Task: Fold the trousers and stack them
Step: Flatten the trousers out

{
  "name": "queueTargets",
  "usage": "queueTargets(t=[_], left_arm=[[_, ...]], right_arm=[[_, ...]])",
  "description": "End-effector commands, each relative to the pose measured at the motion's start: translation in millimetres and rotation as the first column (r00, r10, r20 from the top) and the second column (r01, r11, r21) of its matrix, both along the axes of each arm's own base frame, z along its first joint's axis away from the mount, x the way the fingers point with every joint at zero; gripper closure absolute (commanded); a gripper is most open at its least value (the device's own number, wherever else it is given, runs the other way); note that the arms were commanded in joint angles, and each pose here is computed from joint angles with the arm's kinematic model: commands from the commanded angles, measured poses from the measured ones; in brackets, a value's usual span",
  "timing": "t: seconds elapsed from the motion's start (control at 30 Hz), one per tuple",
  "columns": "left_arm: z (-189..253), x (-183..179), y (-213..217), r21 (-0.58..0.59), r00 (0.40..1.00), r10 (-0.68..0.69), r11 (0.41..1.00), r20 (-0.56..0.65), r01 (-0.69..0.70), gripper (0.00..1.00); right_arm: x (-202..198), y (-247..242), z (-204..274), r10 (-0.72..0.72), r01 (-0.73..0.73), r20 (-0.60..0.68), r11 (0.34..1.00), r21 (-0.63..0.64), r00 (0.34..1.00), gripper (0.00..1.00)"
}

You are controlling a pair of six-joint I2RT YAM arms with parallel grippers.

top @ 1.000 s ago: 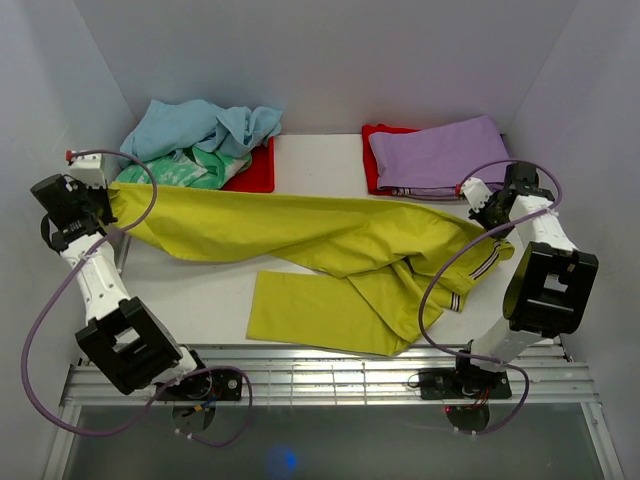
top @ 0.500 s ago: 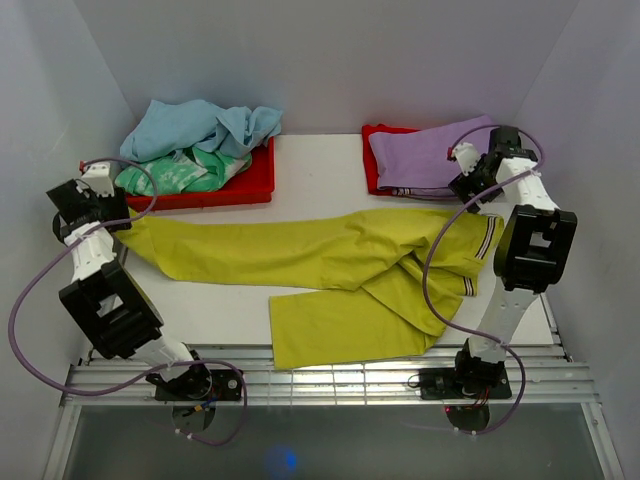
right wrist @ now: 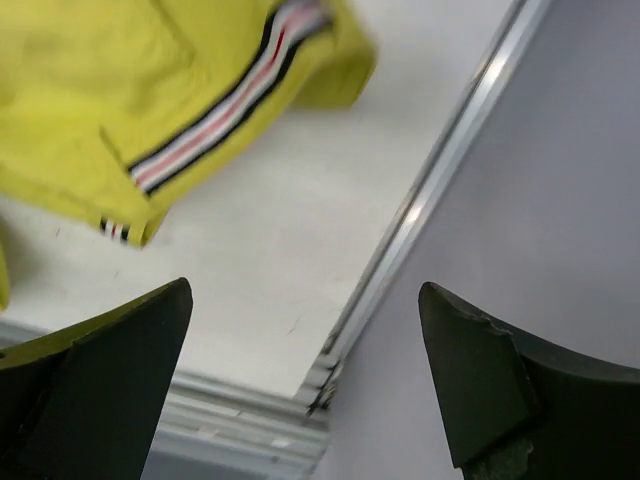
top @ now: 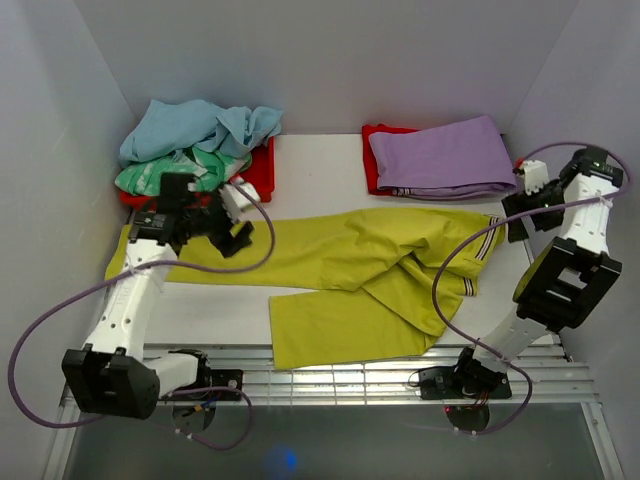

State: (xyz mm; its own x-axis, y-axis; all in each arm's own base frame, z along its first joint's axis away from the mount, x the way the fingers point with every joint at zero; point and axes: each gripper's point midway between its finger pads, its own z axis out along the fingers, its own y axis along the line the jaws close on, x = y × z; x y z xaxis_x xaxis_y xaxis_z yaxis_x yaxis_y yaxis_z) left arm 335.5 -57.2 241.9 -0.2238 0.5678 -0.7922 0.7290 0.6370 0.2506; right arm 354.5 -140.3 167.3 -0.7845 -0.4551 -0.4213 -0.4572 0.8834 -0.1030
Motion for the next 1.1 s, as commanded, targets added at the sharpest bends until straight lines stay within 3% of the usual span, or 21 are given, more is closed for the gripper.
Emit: queueTargets(t=[0.0,0.07,0.27,0.47,0.77,0.97,1.07], left_arm=[[-72,-105,-70,0.021,0.904,-0.302,0.946,-0.302,0.323,0.14],[-105,-151,-102,0.021,0.812,-0.422,0.883,-0.403,0.470,0.15],[-166,-196,-132,0.145,0.729,-0.472,0.783,-0.496,0.605,0.16],[-200,-189,-143,0.276,0.766,-0.443,0.750,-0.465,0.601,0.17],[-204,-170,-150,0.323,0.802,-0.423,0.756,-0.422,0.569,0.17],[-210,-185,-143,0.300,0.769,-0.456,0.733,-0.448,0.610,0.16],[-208,-198,-146,0.238,0.726,-0.502,0.719,-0.471,0.652,0.14]], right_arm=[[-78,18,-35,0.030,0.009,-0.222,0.985,0.174,0.975,0.00],[-106,20,-54,0.004,0.055,-0.276,0.977,0.206,0.961,0.04],[-135,46,-92,-0.071,0.167,-0.339,0.950,0.263,0.938,0.10],[-134,66,-108,-0.166,0.283,-0.343,0.902,0.326,0.925,0.15],[-126,91,-142,-0.209,0.329,-0.333,0.874,0.359,0.919,0.23],[-115,89,-152,-0.246,0.352,-0.305,0.861,0.368,0.920,0.25],[-112,88,-154,-0.255,0.364,-0.315,0.859,0.361,0.914,0.33]])
